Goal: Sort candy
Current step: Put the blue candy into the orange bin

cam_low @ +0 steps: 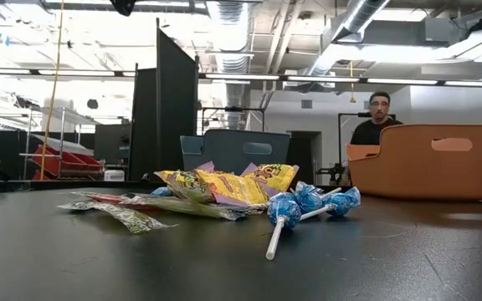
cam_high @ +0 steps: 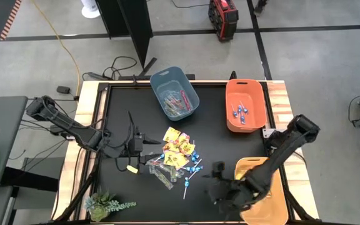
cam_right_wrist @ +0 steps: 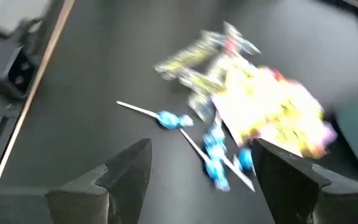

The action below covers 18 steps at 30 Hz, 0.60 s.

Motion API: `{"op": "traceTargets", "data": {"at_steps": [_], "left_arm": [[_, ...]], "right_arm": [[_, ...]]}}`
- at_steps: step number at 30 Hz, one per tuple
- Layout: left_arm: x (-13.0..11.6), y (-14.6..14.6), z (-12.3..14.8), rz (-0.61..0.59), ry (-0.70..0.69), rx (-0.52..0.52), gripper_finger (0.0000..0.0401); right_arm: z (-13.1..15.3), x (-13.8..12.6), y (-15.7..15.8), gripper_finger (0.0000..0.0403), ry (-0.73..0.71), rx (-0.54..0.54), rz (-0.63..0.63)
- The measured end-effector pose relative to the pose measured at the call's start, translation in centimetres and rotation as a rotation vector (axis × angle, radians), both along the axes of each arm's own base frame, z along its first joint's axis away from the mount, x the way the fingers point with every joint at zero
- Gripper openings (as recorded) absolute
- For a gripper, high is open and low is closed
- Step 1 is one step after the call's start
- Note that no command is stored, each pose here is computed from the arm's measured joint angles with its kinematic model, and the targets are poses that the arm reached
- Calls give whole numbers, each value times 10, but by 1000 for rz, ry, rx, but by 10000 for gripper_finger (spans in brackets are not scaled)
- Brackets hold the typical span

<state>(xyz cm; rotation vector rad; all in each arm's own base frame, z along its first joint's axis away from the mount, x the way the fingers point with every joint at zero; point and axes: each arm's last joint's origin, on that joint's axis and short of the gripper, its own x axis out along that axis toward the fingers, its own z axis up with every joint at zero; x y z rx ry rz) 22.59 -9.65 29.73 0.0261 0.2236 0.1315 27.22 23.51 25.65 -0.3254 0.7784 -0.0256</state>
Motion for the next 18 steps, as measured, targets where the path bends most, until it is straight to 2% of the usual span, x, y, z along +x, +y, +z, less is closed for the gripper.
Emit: {"op": "traceTargets", "data": {"at_steps": [8,12,18], "left_arm": [[2,1,-2,6,8,10,201],[2,1,-2,6,8,10,201],[2,1,-2,6,14,14,201]], "right_arm": [[-55,51,1,289,104,-120,271],[-77,68,-7,289,141,-140,313],[-103,87,-25,271,232,-86,335]]}}
